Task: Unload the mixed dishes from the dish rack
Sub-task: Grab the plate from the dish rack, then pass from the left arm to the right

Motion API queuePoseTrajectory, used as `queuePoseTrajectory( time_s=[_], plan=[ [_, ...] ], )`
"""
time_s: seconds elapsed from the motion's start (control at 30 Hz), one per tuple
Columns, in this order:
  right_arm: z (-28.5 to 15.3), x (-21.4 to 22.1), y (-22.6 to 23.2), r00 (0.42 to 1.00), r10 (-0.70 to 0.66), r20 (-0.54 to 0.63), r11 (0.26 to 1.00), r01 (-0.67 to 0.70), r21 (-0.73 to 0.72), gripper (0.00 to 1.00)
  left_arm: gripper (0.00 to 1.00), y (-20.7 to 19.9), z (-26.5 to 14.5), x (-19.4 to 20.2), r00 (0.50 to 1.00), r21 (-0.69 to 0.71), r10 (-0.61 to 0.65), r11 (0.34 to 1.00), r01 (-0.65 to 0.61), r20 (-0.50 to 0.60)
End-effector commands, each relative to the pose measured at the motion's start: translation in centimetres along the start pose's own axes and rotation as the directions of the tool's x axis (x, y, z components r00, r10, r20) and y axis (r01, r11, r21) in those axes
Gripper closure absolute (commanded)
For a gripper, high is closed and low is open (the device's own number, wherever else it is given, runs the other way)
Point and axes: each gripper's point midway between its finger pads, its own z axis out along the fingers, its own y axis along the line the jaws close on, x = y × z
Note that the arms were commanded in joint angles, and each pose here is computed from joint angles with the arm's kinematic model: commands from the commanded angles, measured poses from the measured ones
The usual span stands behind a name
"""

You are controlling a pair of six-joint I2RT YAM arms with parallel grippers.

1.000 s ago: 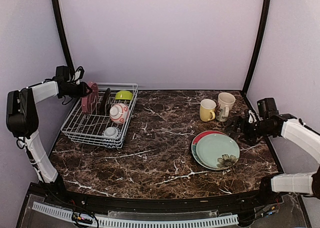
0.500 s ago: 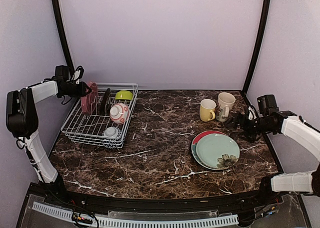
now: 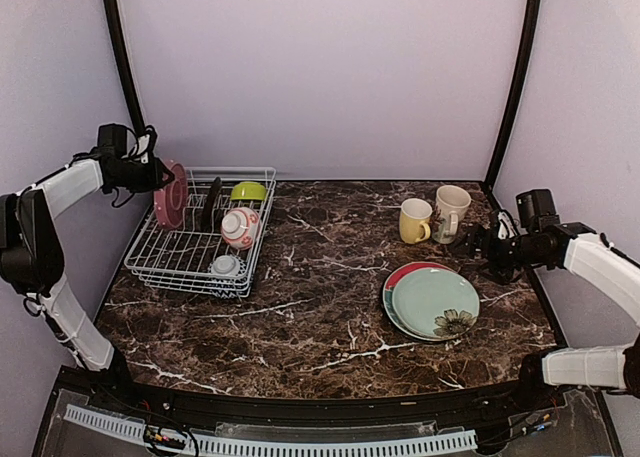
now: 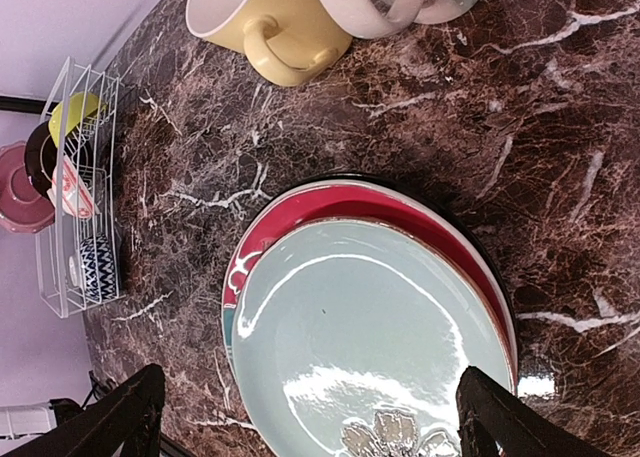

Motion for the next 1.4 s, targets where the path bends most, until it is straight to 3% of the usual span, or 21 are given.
queuePoseTrajectory(
  time_s=[0.0, 0.2, 0.37, 0.77, 0.93, 1.03, 1.13, 1.37],
  plan=[
    [-0.7, -0.9, 0.8, 0.999, -0.004, 0.032, 1.0, 0.005, -0.025, 0.01, 0.99, -2.5, -4.6, -4.2, 0.982, 0.021, 0.07, 0.997, -0.075, 0.173],
    [-1.1, -1.1, 1.2, 0.999, -0.005, 0.043, 1.0, 0.007, -0.029, 0.01, 0.99, -5.3, -8.2, -6.1, 0.952, 0.053, 0.109, 0.99, -0.13, 0.286],
    [-1.9, -1.6, 2.2, 0.998, -0.011, 0.067, 0.999, 0.014, -0.05, 0.01, 0.99, -10.4, -11.5, -6.8, 0.895, 0.086, 0.2, 0.964, -0.254, 0.4],
    [-4.1, -2.9, 8.1, 0.987, -0.096, 0.128, 0.986, 0.112, -0.125, 0.01, 0.99, -25.3, -14.7, -1.5, 0.709, 0.126, 0.47, 0.782, -0.611, 0.526],
    [-2.5, -2.3, 12.5, 0.984, -0.16, 0.082, 0.965, 0.173, -0.199, 0.01, 0.99, -29.0, -13.5, 2.5, 0.636, 0.118, 0.585, 0.683, -0.721, 0.503],
    [-1.1, -1.8, 15.6, 0.978, -0.201, 0.062, 0.944, 0.211, -0.254, 0.01, 0.99, -31.3, -12.0, 6.0, 0.543, 0.065, 0.71, 0.58, -0.812, 0.448],
    [0.6, -0.8, 18.5, 0.969, -0.245, 0.024, 0.922, 0.241, -0.303, 0.01, 0.99, -33.1, -11.2, 8.9, 0.42, -0.004, 0.808, 0.462, -0.887, 0.413],
    [4.7, 0.6, 22.5, 0.962, -0.267, -0.059, 0.903, 0.228, -0.364, 0.01, 0.99, -36.5, -9.3, 15.5, 0.18, -0.143, 0.923, 0.24, -0.96, 0.339]
  ],
)
